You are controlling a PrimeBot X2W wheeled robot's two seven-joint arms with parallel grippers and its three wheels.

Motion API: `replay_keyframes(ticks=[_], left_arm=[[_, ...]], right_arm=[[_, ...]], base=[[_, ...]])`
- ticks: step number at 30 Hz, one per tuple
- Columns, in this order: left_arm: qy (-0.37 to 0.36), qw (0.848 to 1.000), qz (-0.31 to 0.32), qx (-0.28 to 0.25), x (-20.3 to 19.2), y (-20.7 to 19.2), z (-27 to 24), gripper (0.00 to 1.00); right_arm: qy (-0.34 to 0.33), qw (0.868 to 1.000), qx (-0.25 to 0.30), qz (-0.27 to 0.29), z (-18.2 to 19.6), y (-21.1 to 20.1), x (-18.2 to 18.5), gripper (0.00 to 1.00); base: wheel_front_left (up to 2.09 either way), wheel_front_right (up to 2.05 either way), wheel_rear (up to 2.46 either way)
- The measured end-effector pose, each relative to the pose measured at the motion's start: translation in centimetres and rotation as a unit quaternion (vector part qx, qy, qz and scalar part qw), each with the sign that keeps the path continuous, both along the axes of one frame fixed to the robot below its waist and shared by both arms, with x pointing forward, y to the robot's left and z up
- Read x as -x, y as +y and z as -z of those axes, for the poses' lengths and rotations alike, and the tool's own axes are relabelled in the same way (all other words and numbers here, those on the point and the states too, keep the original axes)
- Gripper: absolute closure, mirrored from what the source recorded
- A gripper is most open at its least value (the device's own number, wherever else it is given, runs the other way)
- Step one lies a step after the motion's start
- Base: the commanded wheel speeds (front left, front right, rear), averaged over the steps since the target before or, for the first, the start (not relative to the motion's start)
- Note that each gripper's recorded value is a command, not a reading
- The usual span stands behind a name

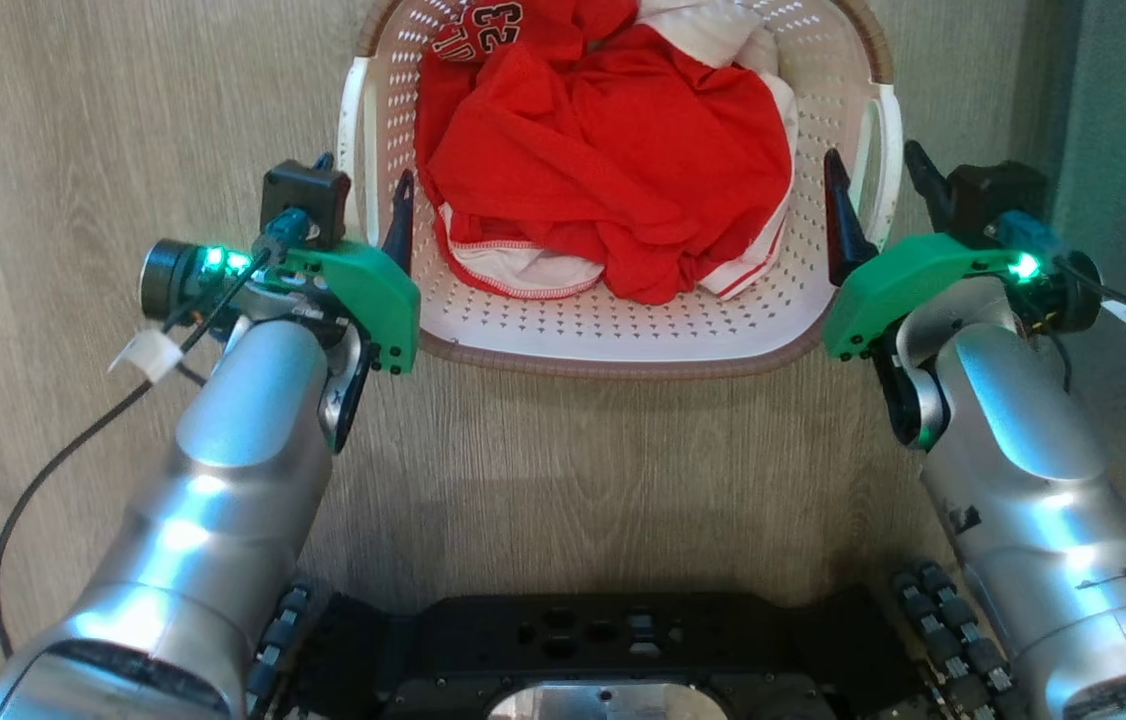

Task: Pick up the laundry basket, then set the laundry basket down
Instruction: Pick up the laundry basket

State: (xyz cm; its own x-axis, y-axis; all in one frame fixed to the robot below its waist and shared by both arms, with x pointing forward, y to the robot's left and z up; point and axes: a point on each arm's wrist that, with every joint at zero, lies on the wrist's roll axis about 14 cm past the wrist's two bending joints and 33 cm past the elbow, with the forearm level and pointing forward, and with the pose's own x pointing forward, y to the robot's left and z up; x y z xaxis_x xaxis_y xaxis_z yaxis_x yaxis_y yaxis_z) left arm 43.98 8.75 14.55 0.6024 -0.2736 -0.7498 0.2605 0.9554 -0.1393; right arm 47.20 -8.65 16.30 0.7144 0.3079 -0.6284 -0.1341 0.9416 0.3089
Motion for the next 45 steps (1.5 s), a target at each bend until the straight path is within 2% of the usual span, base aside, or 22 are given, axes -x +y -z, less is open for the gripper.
replay_keyframes(ticks=[17, 18, 19, 20, 21, 22, 23, 24, 40, 45], left_arm=[[0.020, 0.999, 0.037, -0.014, -0.4, -0.7, 2.4, 0.00], [0.022, 0.999, 0.037, -0.014, -0.3, -0.7, 2.4, 0.06], [0.023, 0.999, 0.038, -0.013, -0.2, -0.7, 2.5, 0.24], [0.024, 0.999, 0.039, -0.013, -0.1, -0.8, 2.5, 0.56], [0.025, 0.999, 0.043, -0.013, 0.0, -0.9, 2.5, 0.71], [0.026, 0.999, 0.045, -0.014, 0.1, -0.9, 2.5, 0.94], [0.027, 0.999, 0.038, -0.012, 0.0, -0.8, 2.4, 1.00], [0.027, 0.999, 0.036, -0.010, -0.1, -0.9, 2.3, 1.00], [0.026, 0.999, 0.031, -0.012, 0.5, -0.9, 0.6, 1.00], [0.037, 0.999, 0.022, -0.008, 2.0, -0.8, -0.5, 1.00]], right_arm=[[0.051, 0.999, -0.004, -0.001, 3.4, 0.2, 0.8, 0.01], [0.053, 0.999, -0.004, 0.001, 3.4, 0.2, 0.8, 0.13], [0.052, 0.999, -0.005, 0.002, 3.4, 0.2, 0.7, 0.27], [0.051, 0.999, -0.006, 0.002, 3.4, 0.2, 0.5, 0.39], [0.053, 0.999, -0.006, 0.003, 3.4, 0.2, 0.5, 0.55], [0.054, 0.998, -0.006, 0.003, 3.5, 0.2, 0.5, 0.60], [0.059, 0.998, -0.008, 0.002, 3.6, 0.4, 0.6, 0.81], [0.062, 0.998, -0.010, 0.004, 3.6, 0.6, 0.7, 1.00], [0.075, 0.997, -0.010, 0.000, 2.6, 0.8, 1.2, 1.00], [0.080, 0.997, -0.002, -0.011, 1.4, 0.9, 1.8, 1.00]], base=[[0.00, 0.00, 0.00], [0.00, 0.00, 0.00], [0.00, 0.00, 0.00], [0.00, 0.00, 0.00], [0.00, 0.00, 0.00], [0.00, 0.00, 0.00], [0.00, 0.00, 0.00], [0.00, 0.00, 0.00], [0.00, 0.00, 0.00], [0.00, 0.00, 0.00]])
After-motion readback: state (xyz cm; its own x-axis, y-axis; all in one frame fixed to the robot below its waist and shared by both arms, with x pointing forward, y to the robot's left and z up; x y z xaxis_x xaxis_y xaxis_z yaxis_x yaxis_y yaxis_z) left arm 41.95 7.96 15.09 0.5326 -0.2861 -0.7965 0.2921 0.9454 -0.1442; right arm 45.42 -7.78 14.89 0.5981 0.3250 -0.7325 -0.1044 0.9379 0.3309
